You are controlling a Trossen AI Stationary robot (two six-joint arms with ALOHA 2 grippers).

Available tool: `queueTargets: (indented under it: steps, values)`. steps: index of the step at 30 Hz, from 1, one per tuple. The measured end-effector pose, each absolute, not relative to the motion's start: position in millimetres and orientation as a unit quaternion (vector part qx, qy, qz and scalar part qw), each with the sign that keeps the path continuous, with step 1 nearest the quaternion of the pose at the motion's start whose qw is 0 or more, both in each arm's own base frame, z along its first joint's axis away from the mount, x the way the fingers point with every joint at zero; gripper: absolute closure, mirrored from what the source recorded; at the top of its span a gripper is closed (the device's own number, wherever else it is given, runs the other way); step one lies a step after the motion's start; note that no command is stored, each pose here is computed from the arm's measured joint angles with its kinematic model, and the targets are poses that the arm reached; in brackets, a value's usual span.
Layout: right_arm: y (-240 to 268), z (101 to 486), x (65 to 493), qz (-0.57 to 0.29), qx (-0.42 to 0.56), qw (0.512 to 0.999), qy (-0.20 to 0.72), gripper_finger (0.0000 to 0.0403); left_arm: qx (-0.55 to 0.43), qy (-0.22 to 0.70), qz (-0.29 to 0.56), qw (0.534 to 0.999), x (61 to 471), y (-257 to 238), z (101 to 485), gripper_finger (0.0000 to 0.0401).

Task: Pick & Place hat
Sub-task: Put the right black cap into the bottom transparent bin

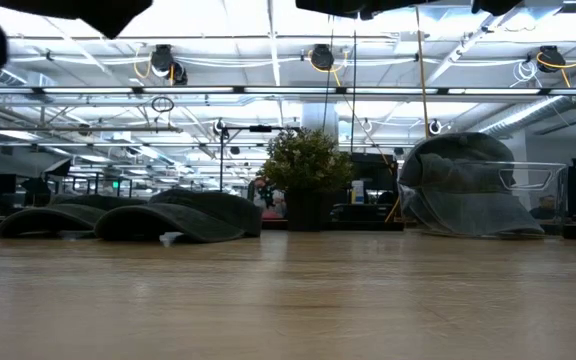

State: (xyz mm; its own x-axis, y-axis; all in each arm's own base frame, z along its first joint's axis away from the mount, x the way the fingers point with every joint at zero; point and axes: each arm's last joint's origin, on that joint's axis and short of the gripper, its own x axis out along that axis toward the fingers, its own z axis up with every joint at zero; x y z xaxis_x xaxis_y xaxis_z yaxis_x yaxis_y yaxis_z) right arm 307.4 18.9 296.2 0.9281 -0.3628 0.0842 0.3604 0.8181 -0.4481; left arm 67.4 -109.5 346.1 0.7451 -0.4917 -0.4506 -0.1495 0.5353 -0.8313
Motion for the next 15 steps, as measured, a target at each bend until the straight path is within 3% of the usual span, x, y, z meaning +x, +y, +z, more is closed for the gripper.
queueTargets:
  steps: [6,15]
  values:
    - [18.9,295.0,307.6,-0.188,-0.236,0.953,0.009,0.0328,-0.501,0.309,-0.056,0.807,51.2,-147.6,331.0,0.0392]
    - [19.0,295.4,307.6,-0.186,-0.226,0.956,0.004,0.0328,-0.582,0.369,0.039,0.724,38.6,-207.5,288.3,0.0392]
